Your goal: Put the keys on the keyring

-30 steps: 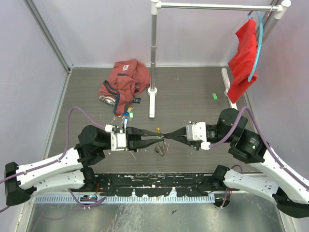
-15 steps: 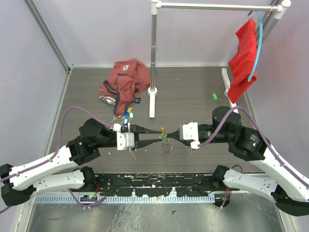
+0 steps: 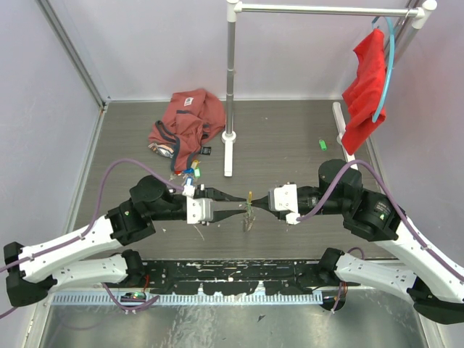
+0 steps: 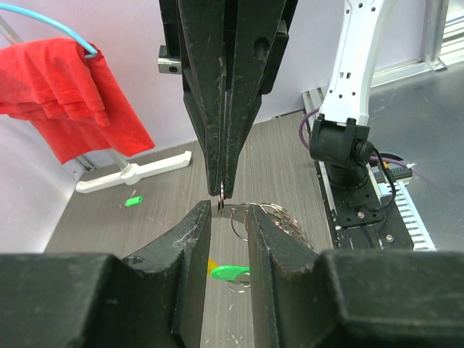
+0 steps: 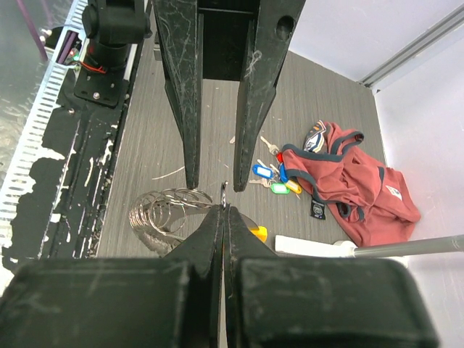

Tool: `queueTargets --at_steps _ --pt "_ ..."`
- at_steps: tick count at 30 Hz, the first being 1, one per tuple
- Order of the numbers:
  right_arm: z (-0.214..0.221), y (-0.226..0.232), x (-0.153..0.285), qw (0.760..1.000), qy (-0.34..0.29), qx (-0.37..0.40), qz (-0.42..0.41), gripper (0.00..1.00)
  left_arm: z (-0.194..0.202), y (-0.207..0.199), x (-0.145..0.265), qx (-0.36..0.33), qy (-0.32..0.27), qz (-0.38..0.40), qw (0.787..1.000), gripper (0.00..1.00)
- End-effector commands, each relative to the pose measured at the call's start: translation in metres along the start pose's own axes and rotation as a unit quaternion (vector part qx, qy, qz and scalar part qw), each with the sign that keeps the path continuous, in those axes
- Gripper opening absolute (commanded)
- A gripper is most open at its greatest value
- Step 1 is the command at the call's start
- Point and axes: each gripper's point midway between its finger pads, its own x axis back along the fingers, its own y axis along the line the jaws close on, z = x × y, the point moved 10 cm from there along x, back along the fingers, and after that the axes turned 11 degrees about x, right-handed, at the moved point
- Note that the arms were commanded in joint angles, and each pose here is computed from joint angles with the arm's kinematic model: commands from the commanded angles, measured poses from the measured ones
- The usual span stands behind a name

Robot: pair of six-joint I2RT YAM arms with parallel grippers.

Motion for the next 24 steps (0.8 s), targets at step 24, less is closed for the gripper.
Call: queueTargets --at_steps 24 --pt "-0.0162 -0.0106 0.0038 0.999 -0.039 0.027 0.021 0.01 -0.0206 0.0064 -0.0046 -0.021 -0.031 -0.012 0.999 0.29"
